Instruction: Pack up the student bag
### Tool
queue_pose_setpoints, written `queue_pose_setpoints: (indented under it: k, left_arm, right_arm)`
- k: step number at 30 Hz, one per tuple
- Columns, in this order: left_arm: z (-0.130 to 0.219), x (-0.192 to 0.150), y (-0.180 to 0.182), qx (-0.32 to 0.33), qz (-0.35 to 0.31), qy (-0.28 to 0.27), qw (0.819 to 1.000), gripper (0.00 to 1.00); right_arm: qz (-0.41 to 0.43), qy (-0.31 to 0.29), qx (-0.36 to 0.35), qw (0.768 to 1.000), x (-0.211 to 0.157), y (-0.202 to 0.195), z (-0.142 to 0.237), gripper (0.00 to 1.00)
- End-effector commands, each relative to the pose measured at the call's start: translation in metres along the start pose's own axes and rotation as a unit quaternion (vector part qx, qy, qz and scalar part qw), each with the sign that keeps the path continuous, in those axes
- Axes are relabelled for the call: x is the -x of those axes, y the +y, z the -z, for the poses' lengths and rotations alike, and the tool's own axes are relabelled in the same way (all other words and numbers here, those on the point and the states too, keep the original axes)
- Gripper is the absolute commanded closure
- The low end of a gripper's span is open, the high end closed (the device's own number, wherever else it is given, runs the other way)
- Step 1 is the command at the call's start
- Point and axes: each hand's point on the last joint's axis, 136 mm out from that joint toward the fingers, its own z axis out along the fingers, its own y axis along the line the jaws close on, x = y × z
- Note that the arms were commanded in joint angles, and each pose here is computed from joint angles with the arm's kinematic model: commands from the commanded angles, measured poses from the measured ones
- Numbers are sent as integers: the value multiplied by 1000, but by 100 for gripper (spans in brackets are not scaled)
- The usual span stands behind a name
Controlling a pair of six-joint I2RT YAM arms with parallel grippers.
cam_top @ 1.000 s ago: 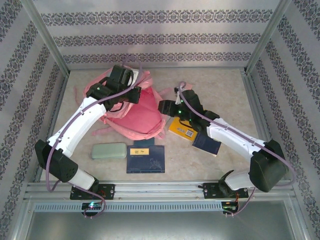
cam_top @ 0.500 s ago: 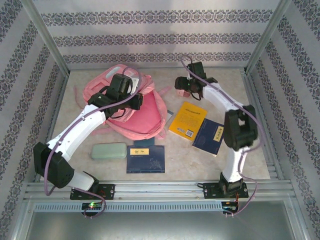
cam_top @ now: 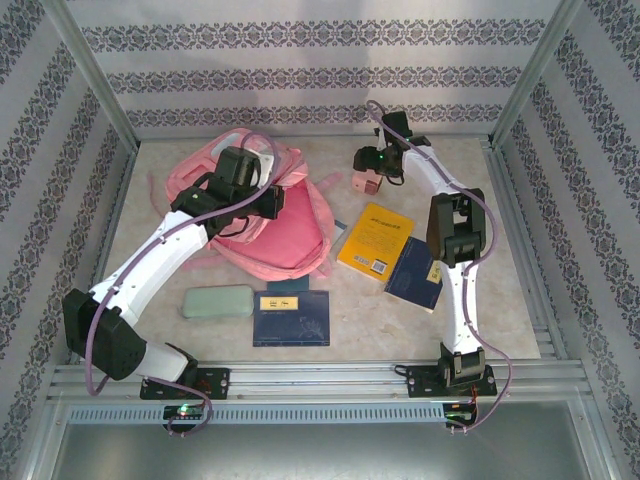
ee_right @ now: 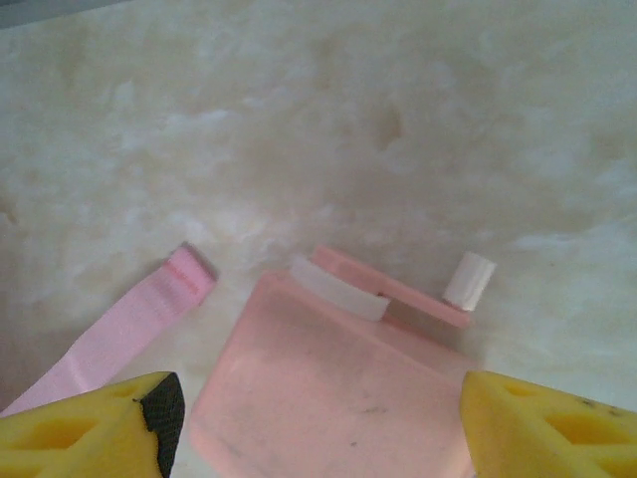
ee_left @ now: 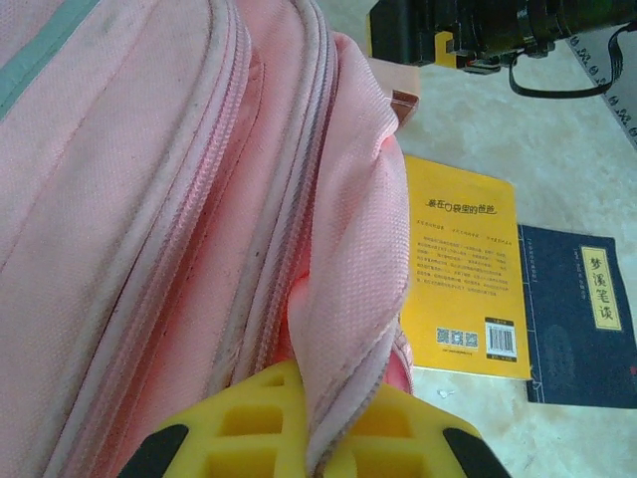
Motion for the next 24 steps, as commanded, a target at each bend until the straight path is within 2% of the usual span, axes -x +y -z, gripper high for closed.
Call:
queue_pose_setpoints:
  k: [1,10,13,18,24]
  left_arm:
    - [11,30,-7,-34,18,-54,998,100]
    - [12,32,-3,-35,28,-57,997,100]
    - [11,31,-2,-34,28,-57,997,100]
    - [11,32,-3,-36,28,-57,997,100]
    - [9,30,-1,-31,29,-54,998,100]
  right_arm:
    - [-6,34,30,999,-17,7,0,26]
    - [-10,54,65,996,-48,32,15,26]
    - [8,36,61,997,-47,42,30,26]
    - [24,-14,-53,998,-22,16,51,24]
    - [-20,6,-138,990,-14,-5,44,14]
